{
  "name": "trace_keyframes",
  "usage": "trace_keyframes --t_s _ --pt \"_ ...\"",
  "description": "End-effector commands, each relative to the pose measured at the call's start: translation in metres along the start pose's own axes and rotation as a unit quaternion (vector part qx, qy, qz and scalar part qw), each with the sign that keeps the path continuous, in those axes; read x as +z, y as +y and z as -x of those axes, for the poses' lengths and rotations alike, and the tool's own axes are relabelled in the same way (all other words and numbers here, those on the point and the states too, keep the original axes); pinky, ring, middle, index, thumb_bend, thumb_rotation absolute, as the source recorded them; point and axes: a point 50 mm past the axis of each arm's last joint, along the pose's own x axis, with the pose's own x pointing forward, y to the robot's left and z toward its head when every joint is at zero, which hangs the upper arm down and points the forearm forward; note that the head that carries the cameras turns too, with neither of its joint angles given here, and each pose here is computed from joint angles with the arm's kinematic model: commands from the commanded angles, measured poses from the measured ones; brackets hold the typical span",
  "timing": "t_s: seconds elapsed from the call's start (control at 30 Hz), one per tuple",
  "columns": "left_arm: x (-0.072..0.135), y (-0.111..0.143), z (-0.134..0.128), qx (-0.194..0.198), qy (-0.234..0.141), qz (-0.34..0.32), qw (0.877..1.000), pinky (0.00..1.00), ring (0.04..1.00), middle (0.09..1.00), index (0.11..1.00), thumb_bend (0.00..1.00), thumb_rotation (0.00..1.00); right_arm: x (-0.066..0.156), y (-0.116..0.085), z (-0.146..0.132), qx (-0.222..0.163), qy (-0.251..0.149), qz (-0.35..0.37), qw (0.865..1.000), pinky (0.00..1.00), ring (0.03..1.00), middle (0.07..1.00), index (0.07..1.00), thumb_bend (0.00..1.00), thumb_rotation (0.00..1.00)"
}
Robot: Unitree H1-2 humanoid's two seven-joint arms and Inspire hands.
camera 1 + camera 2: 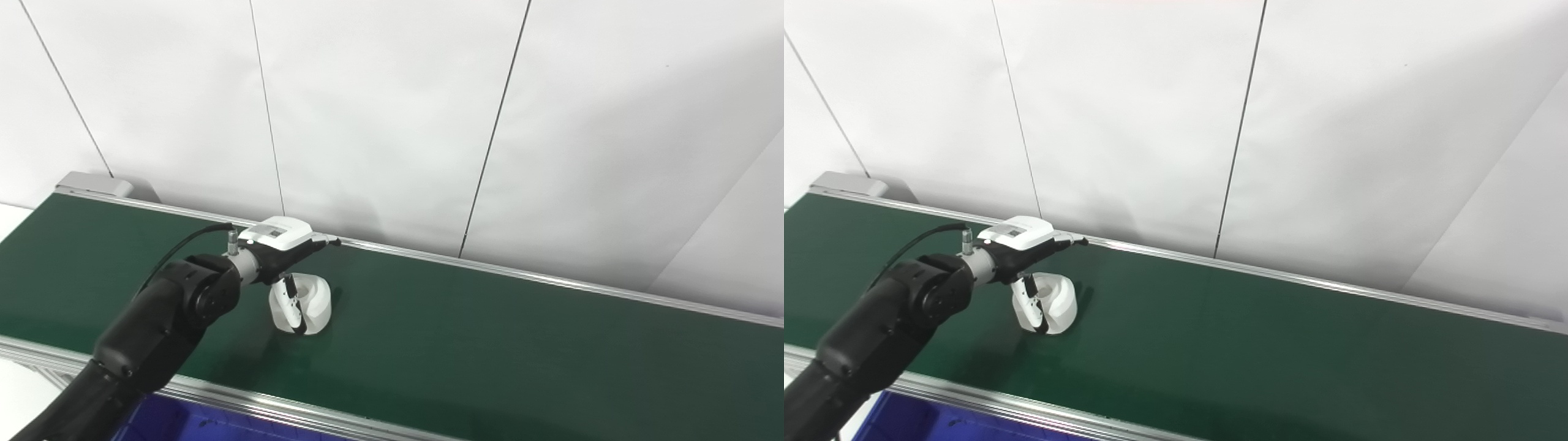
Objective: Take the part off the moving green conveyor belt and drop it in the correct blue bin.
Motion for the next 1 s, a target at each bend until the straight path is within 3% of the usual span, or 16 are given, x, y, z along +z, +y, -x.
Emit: trace_keyframes --t_s 0.0,0.2,0.37,0.43,0.53,0.57,0.6,0.7,0.8,0.97 --pt "0.004 0.008 0.002 0.020 0.003 0.005 1.000 0.73 0.888 0.936 0.935 1.00 0.25 0.014 0.004 -0.005 0.008 -0.047 -0.005 0.999 0.96 0.951 0.967 1.000 0.89 1.00" --pt "0.009 -0.008 -0.005 0.027 0.008 -0.042 0.999 0.76 0.870 0.904 0.898 1.00 0.21 0.015 0.005 -0.005 0.007 -0.048 -0.007 0.999 0.96 0.947 0.965 1.000 0.87 1.00" --pt "0.013 -0.011 -0.014 0.032 0.009 -0.045 0.998 0.68 0.806 0.855 0.838 1.00 0.16 0.016 0.006 -0.005 0.007 -0.050 -0.008 0.999 0.95 0.947 0.966 1.000 0.87 1.00" --pt "0.012 -0.016 -0.019 0.044 -0.005 -0.020 0.999 0.61 0.729 0.775 0.754 0.95 0.06 0.017 0.007 -0.004 0.006 -0.051 -0.010 0.999 0.96 0.950 0.966 1.000 0.88 1.00" --pt "0.013 -0.026 -0.025 0.061 -0.018 -0.008 0.998 0.53 0.602 0.645 0.640 0.82 0.01 0.018 0.007 -0.004 0.005 -0.052 -0.012 0.999 0.95 0.949 0.964 1.000 0.88 1.00" --pt "0.014 -0.028 -0.026 0.069 -0.022 -0.009 0.997 0.45 0.518 0.536 0.561 0.64 0.00 0.018 0.007 -0.003 0.005 -0.051 -0.012 0.999 0.95 0.948 0.963 1.000 0.88 1.00" --pt "0.015 -0.031 -0.027 0.078 -0.026 -0.011 0.997 0.32 0.386 0.484 0.518 0.56 0.00 0.019 0.007 -0.003 0.005 -0.051 -0.012 0.999 0.95 0.948 0.964 1.000 0.88 1.00" --pt "0.018 -0.031 -0.027 0.096 -0.045 -0.022 0.994 0.25 0.321 0.478 0.494 0.53 0.00 0.019 0.007 -0.003 0.006 -0.052 -0.012 0.999 0.96 0.948 0.965 1.000 0.88 1.00" --pt "0.022 -0.023 -0.026 0.104 -0.057 -0.028 0.993 0.26 0.332 0.411 0.506 0.52 0.00 0.020 0.008 -0.003 0.007 -0.053 -0.013 0.998 0.97 0.949 0.966 1.000 0.89 1.00" --pt "0.030 -0.008 -0.020 0.116 -0.065 -0.023 0.991 0.23 0.302 0.473 0.489 0.52 0.00 0.021 0.008 -0.004 0.008 -0.055 -0.014 0.998 0.97 0.947 0.964 1.000 0.88 1.00"
